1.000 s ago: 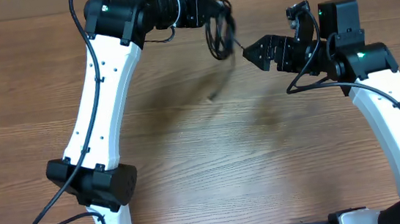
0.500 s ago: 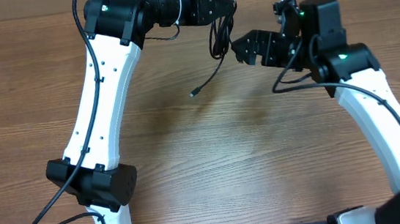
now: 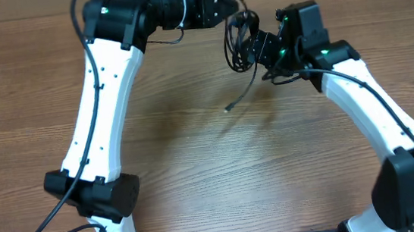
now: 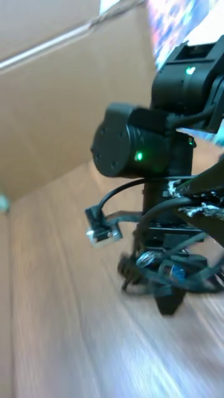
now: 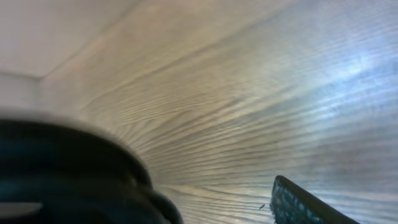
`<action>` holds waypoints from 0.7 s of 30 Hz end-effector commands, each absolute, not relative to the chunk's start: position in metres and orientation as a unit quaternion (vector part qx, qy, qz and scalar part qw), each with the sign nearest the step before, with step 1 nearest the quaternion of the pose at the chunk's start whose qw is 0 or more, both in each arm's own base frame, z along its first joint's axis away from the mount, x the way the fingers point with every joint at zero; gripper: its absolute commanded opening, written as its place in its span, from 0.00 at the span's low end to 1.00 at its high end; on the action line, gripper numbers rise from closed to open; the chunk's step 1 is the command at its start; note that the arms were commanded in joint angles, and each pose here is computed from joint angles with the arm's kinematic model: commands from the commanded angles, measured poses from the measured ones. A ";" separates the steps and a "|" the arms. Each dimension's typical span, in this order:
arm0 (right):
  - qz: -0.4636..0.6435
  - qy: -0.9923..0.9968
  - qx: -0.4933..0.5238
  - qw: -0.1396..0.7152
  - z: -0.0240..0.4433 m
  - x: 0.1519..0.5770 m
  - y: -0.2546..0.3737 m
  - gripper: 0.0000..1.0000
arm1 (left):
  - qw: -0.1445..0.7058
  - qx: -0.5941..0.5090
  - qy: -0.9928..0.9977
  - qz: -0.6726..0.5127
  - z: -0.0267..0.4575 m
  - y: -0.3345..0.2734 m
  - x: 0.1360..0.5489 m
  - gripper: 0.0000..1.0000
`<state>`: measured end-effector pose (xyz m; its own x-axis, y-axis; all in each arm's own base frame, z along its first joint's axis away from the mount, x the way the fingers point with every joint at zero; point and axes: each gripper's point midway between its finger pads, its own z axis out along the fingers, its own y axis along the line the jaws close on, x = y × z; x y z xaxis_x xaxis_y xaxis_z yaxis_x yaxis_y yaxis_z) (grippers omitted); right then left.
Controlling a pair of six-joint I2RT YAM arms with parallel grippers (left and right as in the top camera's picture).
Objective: Untangle cables
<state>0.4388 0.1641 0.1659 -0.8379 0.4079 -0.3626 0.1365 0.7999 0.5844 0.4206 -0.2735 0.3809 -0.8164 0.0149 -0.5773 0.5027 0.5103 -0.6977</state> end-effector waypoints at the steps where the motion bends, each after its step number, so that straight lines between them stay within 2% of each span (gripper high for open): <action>1: 0.241 0.924 0.193 0.225 0.137 0.448 0.152 0.73 | 0.373 0.152 0.810 -0.426 0.448 -0.230 0.406 0.04; 10: 0.191 0.936 0.213 0.204 0.112 0.441 0.137 0.72 | 0.422 0.103 0.811 -0.392 0.479 -0.169 0.392 0.04; 16: 0.148 0.946 0.225 0.179 0.098 0.428 0.124 0.72 | 0.435 0.081 0.817 -0.370 0.482 -0.139 0.388 0.04; 21: 0.141 0.953 0.212 0.163 0.093 0.420 0.124 0.72 | 0.424 0.091 0.827 -0.357 0.472 -0.138 0.385 0.04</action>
